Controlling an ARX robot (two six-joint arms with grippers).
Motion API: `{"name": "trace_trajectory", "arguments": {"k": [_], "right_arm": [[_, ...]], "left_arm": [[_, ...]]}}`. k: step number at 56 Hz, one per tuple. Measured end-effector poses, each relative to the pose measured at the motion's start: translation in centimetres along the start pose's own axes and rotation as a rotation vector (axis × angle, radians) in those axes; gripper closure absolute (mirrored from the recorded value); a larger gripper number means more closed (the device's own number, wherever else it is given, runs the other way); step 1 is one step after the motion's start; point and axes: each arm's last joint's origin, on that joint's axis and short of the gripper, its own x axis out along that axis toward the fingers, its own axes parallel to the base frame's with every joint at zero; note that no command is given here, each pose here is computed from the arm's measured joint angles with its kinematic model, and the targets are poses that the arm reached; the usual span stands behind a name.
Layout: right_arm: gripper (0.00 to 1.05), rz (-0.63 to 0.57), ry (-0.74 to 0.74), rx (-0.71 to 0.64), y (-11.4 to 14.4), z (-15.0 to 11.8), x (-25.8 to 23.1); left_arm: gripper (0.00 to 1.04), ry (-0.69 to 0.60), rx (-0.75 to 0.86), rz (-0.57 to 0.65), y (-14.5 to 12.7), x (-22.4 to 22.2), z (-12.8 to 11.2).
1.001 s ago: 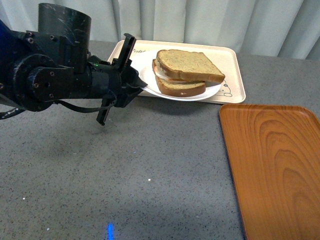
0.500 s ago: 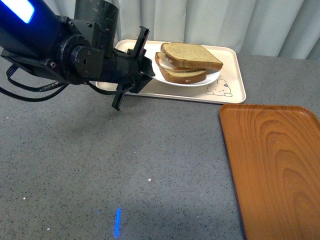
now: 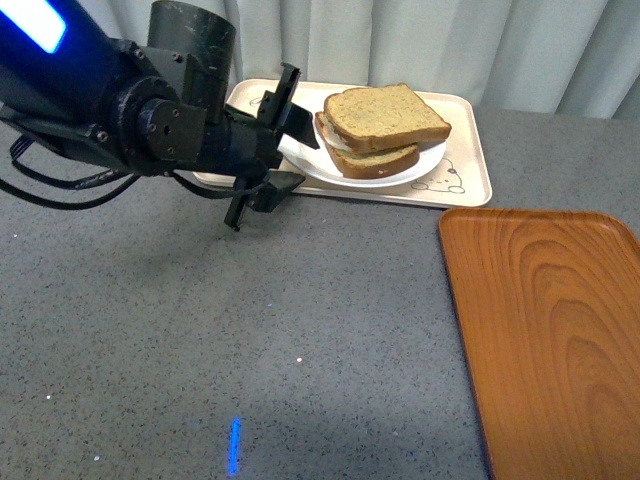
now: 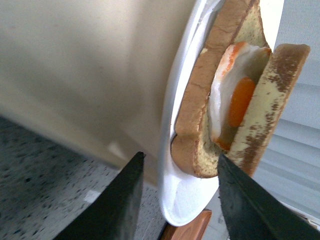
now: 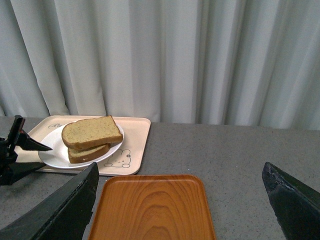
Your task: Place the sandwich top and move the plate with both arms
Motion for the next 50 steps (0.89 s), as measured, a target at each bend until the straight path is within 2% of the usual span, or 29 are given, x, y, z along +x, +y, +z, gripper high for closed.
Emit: {"name": "trace_trajectory", "arguments": {"k": [13, 17, 24, 26, 27, 28, 31, 35, 41, 50], "right_arm": [[0.09, 0.000, 0.000, 0.000, 0.0, 0.0, 0.0], [0.09, 0.000, 0.000, 0.000, 0.0, 0.0, 0.0], [0.09, 0.000, 0.000, 0.000, 0.0, 0.0, 0.0], [0.09, 0.000, 0.000, 0.000, 0.0, 0.0, 0.0], [0.09, 0.000, 0.000, 0.000, 0.0, 0.0, 0.0], [0.09, 0.000, 0.000, 0.000, 0.0, 0.0, 0.0], [0.09, 0.002, 0.000, 0.000, 0.0, 0.0, 0.0], [0.09, 0.000, 0.001, 0.000, 0.0, 0.0, 0.0], [0.09, 0.000, 0.000, 0.000, 0.0, 0.0, 0.0], [0.09, 0.000, 0.001, 0.000, 0.0, 0.0, 0.0]], "left_arm": [[0.21, -0.037, 0.012, -0.006, 0.4, -5.5, 0.9], [0.05, -0.090, 0.058, 0.019, 0.4, -9.3, 1.2], [0.06, -0.135, 0.124, 0.042, 1.7, -15.4, 0.9], [0.10, -0.221, 0.219, 0.039, 2.5, -16.1, 0.5], [0.14, -0.326, 0.320, 0.041, 2.8, -16.2, 0.4], [0.16, -0.376, 0.347, 0.036, 2.9, -16.3, 0.4], [0.27, -0.606, 0.589, 0.047, 3.7, -17.5, -0.2], [0.41, -0.775, 0.866, 0.066, 4.0, -19.8, -1.2], [0.59, -0.869, 1.062, 0.082, 3.1, -22.8, -2.0], [0.84, -0.864, 1.146, 0.129, 3.9, -25.5, -3.5]]}}
